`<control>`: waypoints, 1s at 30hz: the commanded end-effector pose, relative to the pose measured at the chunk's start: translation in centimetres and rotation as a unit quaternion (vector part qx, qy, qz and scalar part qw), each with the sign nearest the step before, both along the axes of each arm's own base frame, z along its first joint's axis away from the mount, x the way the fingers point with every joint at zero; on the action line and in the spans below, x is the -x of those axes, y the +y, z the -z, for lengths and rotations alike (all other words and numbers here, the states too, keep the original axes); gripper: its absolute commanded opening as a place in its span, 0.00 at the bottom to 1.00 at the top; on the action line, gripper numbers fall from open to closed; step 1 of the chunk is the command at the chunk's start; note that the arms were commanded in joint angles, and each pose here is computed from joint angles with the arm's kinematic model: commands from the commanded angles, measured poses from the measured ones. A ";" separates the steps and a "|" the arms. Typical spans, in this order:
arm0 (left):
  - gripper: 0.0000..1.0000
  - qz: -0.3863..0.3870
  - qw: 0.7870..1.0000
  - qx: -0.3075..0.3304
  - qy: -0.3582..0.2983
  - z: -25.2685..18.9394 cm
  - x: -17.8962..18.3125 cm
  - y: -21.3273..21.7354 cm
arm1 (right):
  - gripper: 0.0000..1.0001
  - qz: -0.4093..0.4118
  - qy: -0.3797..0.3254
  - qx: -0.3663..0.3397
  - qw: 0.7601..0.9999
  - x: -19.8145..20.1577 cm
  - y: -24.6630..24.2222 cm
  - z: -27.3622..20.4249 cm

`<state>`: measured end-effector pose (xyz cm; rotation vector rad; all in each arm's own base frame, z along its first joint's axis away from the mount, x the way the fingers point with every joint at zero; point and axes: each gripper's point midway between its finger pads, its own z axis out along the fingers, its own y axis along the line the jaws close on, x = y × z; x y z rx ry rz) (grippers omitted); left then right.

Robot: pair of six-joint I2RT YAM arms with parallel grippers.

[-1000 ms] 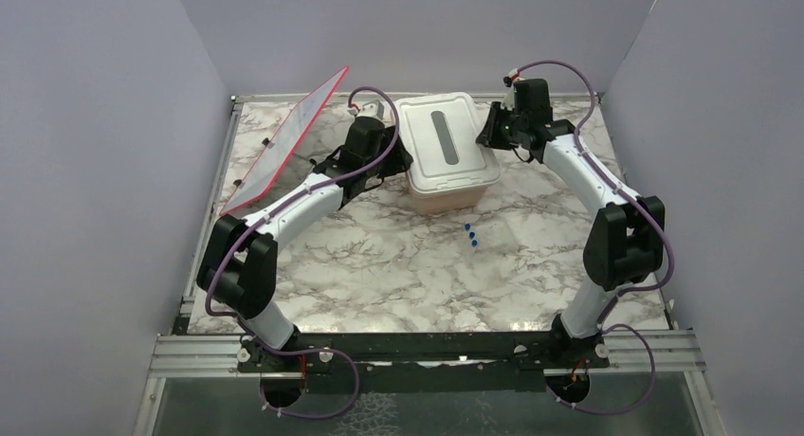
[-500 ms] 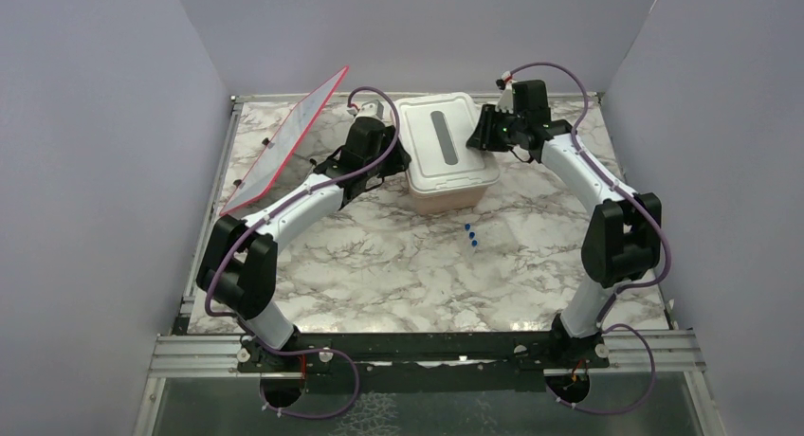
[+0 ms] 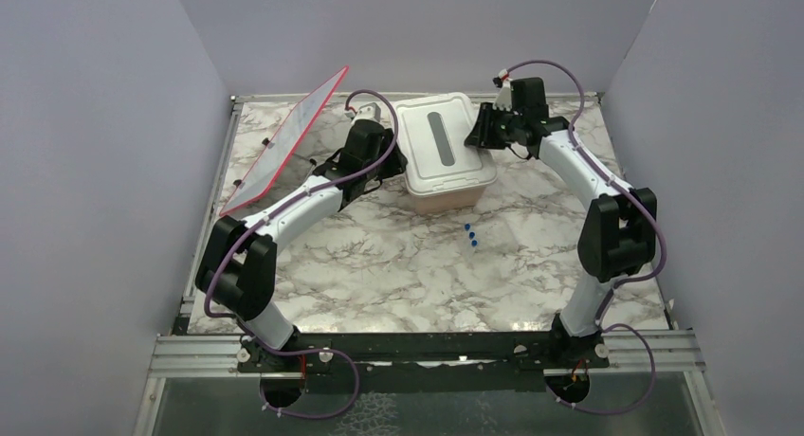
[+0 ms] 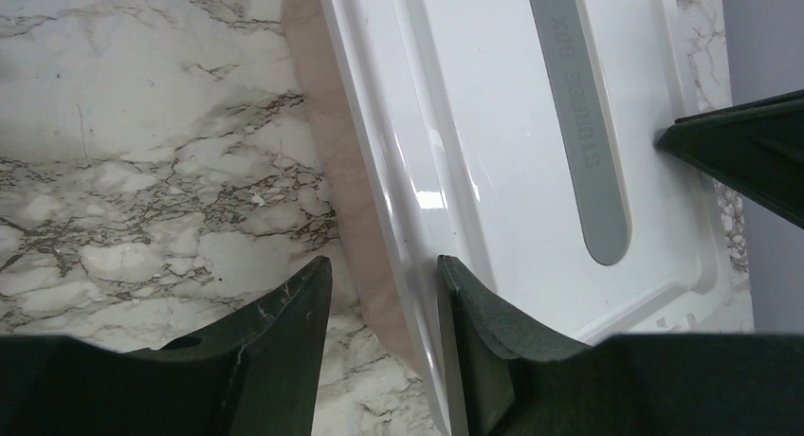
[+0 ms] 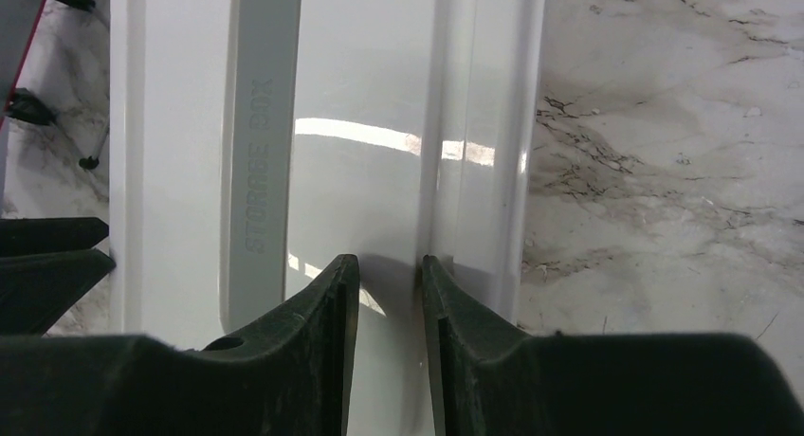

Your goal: Organize the chemistry lab equipment

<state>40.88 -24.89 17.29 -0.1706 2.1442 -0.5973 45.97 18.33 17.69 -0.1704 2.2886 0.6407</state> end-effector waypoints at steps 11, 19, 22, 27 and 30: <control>0.56 -0.032 0.998 -0.052 -0.019 -2.0 0.1 2.9 | 0.41 0.078 0.004 0.051 0.996 -0.6 -2.5 -0.6; 0.70 -0.016 0.992 -0.066 -0.104 -10.5 2.1 4.8 | 0.42 0.096 -0.071 0.036 0.992 1.3 -3.7 -7.7; 0.78 -0.015 0.989 -0.084 -0.118 -11.7 4.0 6.4 | 0.44 0.110 -0.079 0.030 0.990 3.9 -4.6 -8.6; 0.93 -0.006 0.988 -0.106 -0.112 -11.8 7.7 8.7 | 0.45 0.186 -0.066 0.030 0.980 8.9 -7.7 -7.8; 0.99 -0.005 0.989 -0.121 -0.089 -10.8 10.0 10.2 | 0.48 0.209 -0.067 0.023 0.975 12.4 -9.0 -7.6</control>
